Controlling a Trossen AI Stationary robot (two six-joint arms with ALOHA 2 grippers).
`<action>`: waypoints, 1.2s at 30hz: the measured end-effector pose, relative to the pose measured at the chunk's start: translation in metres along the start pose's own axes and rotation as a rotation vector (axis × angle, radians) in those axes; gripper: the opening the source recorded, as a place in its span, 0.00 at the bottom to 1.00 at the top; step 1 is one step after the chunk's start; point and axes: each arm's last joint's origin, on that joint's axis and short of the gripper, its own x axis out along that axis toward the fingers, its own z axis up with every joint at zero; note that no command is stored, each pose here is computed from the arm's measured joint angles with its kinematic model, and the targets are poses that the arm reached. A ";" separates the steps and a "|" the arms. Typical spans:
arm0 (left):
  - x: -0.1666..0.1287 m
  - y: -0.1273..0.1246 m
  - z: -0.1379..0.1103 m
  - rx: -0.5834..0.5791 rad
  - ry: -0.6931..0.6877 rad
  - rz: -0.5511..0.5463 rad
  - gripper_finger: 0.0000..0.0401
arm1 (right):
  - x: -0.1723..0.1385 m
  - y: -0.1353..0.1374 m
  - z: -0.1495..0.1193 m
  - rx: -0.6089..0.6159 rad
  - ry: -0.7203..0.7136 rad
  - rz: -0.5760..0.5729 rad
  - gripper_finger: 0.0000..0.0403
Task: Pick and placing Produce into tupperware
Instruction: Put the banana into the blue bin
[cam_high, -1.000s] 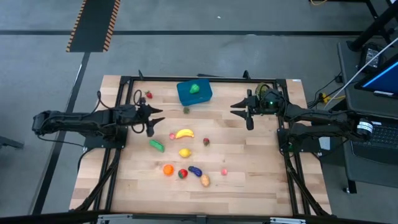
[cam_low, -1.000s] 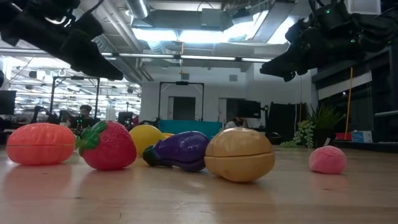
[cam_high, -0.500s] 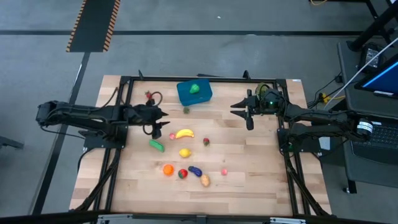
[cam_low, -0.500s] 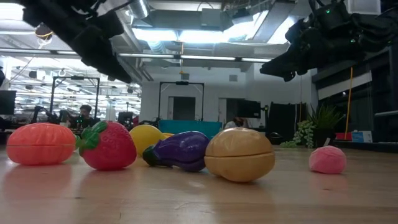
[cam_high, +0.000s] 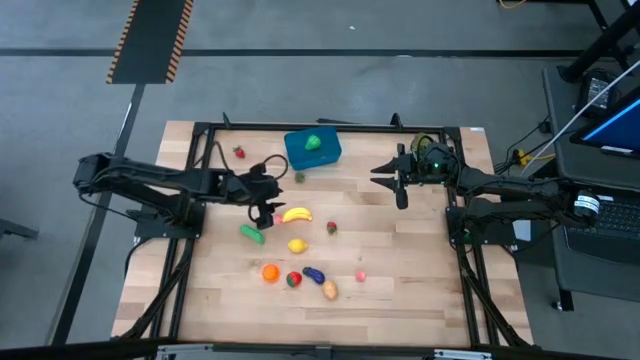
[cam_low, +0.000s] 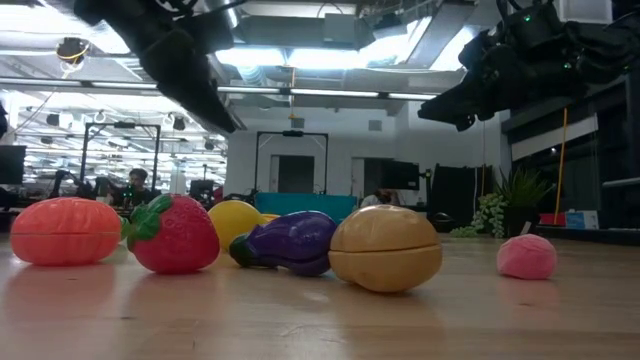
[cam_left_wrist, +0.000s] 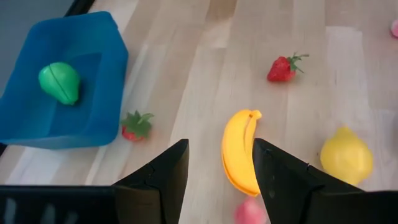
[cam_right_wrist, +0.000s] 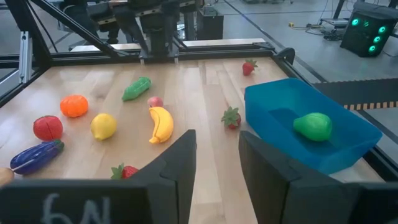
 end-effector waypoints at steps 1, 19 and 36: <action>0.002 -0.001 0.002 0.001 0.004 0.001 0.42 | 0.000 0.000 0.000 0.000 0.000 0.000 0.31; 0.049 -0.015 0.034 -0.034 0.266 0.014 0.42 | 0.000 0.000 0.000 0.000 0.000 -0.001 0.31; 0.068 -0.041 0.050 0.046 0.312 -0.029 0.42 | 0.000 0.000 0.000 0.000 0.000 -0.001 0.31</action>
